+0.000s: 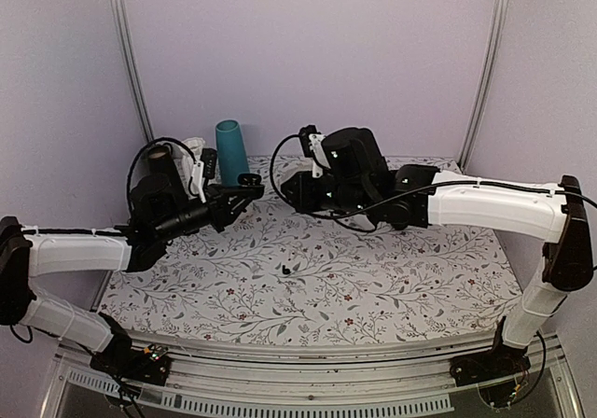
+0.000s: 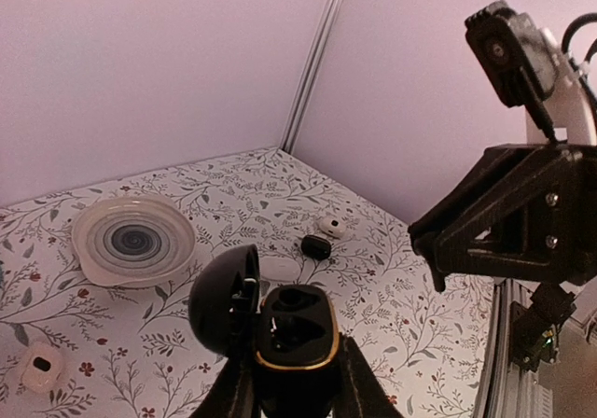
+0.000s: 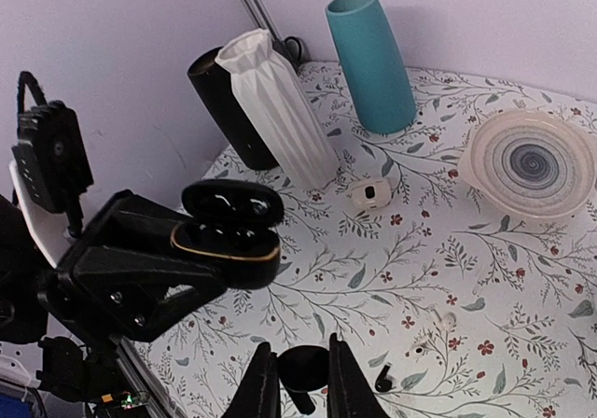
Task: Insert the wireless bluetooth earbuds into the charging case
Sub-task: Place the left earbud in the left side groove of the charging case.
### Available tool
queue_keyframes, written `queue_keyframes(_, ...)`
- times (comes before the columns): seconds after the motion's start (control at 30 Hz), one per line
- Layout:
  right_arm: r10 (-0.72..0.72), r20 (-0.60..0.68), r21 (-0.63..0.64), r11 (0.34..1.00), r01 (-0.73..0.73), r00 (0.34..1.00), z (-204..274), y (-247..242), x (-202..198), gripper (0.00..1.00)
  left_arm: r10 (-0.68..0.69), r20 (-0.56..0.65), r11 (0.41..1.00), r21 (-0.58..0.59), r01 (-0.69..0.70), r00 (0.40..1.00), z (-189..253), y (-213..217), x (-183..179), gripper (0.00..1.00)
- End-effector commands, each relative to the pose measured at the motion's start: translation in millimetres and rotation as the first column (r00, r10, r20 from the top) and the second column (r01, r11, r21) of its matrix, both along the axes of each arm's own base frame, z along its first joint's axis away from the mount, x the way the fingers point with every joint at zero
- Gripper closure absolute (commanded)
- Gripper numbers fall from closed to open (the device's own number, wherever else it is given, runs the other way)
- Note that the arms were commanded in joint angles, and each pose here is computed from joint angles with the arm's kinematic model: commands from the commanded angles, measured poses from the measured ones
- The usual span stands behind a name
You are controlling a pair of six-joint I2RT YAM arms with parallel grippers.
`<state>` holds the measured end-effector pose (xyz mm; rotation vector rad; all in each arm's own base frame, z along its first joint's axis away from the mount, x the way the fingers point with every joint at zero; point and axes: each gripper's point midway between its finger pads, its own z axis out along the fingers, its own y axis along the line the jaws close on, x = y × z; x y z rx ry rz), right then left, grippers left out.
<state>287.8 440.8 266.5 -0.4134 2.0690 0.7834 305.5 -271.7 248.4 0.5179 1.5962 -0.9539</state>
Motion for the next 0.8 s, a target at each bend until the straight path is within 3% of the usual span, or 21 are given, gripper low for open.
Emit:
queue_keyframes(0.0,-0.001,0.107,0.152,0.988,-0.016,0.994,58.7,-0.3,0.7,0.93,-0.032,0.050,0.998,-0.045,0.034,0.998,16.1,-14.8,-5.8,1.00)
queue_keyframes(0.47,0.076,0.186,0.267,0.956,-0.125,0.980,83.3,18.8,-8.5,0.93,-0.226,0.129,0.972,-0.042,0.232,0.966,33.8,-53.4,-40.1,1.00)
queue_keyframes(0.77,0.094,0.208,0.280,0.948,-0.151,0.974,81.8,25.3,-16.8,0.93,-0.266,0.159,0.960,-0.039,0.276,0.951,44.4,-65.9,-48.1,1.00)
